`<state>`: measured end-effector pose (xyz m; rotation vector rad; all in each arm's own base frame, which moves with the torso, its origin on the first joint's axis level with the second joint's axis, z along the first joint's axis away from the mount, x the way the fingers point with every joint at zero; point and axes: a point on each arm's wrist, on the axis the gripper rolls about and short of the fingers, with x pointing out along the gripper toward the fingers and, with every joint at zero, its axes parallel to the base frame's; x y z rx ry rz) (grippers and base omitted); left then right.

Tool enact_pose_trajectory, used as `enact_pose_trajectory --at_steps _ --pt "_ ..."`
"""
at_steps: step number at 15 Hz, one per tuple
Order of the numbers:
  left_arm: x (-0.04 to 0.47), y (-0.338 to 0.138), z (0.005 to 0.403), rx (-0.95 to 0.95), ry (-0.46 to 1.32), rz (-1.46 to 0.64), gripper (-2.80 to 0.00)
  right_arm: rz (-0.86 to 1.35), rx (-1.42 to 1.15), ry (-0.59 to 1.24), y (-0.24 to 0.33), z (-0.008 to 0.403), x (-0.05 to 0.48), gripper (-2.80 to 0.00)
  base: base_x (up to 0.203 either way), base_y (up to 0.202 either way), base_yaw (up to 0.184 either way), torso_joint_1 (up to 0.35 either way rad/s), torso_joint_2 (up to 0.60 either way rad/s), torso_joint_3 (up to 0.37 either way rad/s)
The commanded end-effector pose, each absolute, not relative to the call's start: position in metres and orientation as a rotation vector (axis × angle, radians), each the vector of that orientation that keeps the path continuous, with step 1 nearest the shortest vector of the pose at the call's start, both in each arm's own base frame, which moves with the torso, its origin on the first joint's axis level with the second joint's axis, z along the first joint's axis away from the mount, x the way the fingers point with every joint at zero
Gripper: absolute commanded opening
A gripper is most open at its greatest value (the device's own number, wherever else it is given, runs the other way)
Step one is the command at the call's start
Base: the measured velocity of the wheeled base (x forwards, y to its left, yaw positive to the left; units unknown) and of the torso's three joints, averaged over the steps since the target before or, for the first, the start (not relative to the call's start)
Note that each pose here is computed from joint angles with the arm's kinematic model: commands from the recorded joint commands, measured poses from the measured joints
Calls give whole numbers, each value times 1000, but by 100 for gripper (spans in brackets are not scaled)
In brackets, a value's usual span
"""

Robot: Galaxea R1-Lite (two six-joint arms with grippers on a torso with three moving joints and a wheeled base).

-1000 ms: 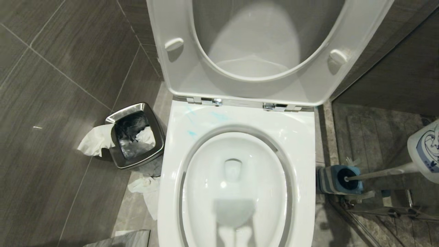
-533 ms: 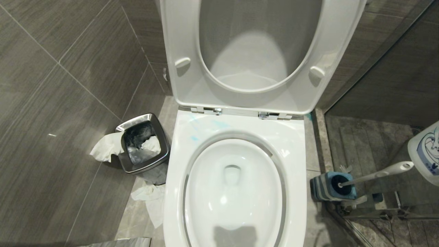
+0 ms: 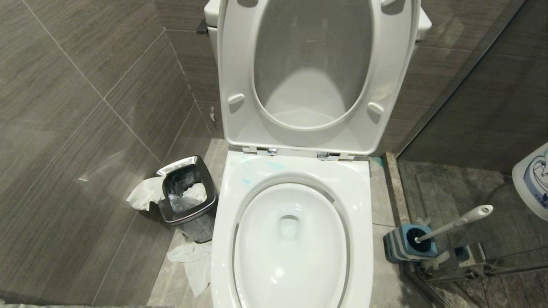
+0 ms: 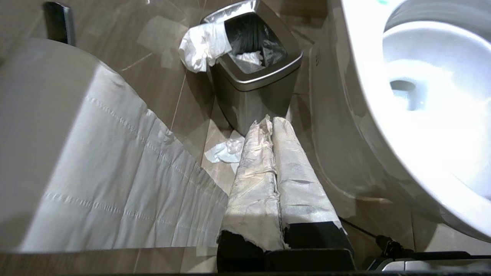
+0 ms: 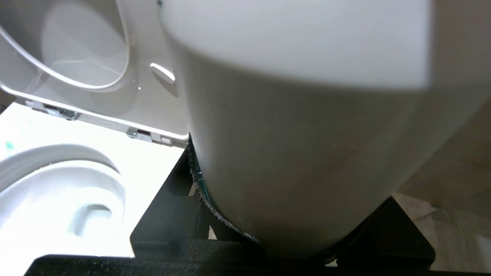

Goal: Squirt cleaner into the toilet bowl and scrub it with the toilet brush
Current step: Pour in the cleaning agent

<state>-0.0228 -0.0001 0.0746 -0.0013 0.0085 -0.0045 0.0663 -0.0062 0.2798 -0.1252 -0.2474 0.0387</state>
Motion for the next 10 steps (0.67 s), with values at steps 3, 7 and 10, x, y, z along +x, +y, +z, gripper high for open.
enact_pose_trajectory --at_steps 3,7,10 --pt "-23 0 74 -2 11 -5 -280 41 -114 -194 -7 283 71 -280 0 0 0 1 2 137" --pt "-23 0 74 -2 9 -5 -280 44 -90 -175 -6 294 67 -280 0 0 0 1 1 21" --pt "-23 0 74 -2 11 -5 -280 44 -143 -109 -7 299 74 -280 0 0 0 0 0 0"
